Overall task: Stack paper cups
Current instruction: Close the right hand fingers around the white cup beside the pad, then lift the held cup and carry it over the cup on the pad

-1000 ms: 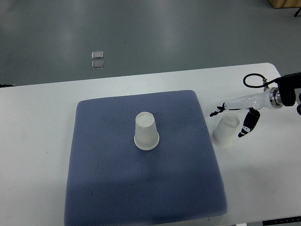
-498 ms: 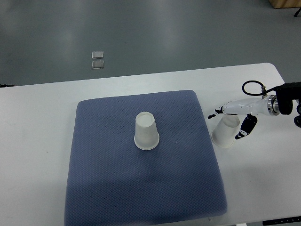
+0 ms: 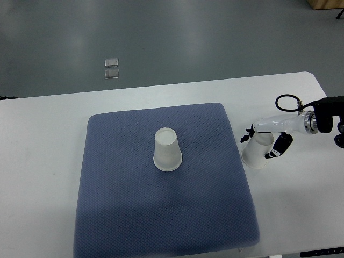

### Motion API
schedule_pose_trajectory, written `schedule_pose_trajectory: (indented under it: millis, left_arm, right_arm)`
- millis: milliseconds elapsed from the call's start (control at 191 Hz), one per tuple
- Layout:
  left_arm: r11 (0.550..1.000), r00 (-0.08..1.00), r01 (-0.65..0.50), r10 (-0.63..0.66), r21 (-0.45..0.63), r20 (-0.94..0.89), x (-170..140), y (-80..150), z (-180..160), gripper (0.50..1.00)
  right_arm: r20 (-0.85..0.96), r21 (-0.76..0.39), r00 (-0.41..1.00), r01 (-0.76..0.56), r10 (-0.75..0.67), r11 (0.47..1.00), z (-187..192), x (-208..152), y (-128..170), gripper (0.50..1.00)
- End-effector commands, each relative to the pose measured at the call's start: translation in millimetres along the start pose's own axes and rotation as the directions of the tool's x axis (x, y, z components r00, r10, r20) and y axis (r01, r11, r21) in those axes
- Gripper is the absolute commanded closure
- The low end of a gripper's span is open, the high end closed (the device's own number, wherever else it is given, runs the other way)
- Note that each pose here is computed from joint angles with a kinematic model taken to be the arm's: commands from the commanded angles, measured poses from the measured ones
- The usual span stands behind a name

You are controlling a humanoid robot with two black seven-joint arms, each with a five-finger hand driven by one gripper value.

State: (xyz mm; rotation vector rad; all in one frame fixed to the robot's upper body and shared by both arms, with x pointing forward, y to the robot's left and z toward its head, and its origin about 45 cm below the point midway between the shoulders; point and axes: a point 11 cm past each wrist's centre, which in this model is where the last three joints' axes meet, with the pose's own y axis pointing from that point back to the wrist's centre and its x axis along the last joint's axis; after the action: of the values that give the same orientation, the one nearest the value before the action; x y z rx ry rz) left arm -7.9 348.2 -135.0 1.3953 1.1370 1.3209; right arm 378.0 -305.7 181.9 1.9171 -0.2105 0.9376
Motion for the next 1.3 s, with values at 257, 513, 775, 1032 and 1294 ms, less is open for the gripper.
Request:
schedule_pose_trajectory:
  millis: [257, 513, 775, 1032, 1294]
  left_arm:
    - [1.0, 1.0, 0.0, 0.0, 0.0, 0.0, 0, 0, 0, 0.5]
    - [1.0, 1.0, 0.0, 0.0, 0.0, 0.0, 0, 0, 0, 0.5]
    - [1.0, 1.0, 0.0, 0.0, 0.0, 0.0, 0, 0, 0, 0.5]
    - [1.0, 1.0, 0.0, 0.0, 0.0, 0.0, 0, 0, 0, 0.5]
    - [1.0, 1.0, 0.0, 0.0, 0.0, 0.0, 0, 0, 0, 0.5]
  right_arm:
    - [-0.002, 0.003, 1.0, -0.003, 0.003, 1.0, 0, 4, 1, 0.83]
    - [-0.011, -0.003, 1.0, -0.019, 0.019, 1.0, 3, 15, 7, 0.83]
    - [-0.059, -0.005, 0.995, -0.079, 0.079, 0.997, -2, 58, 18, 0.83]
    - [-0.132, 0.042, 0.982, -0.128, 0.132, 0.991, -26, 111, 24, 0.83]
    - [-0.191, 0.151, 0.972, -0.105, 0.133, 0.983, -73, 149, 18, 0.832]
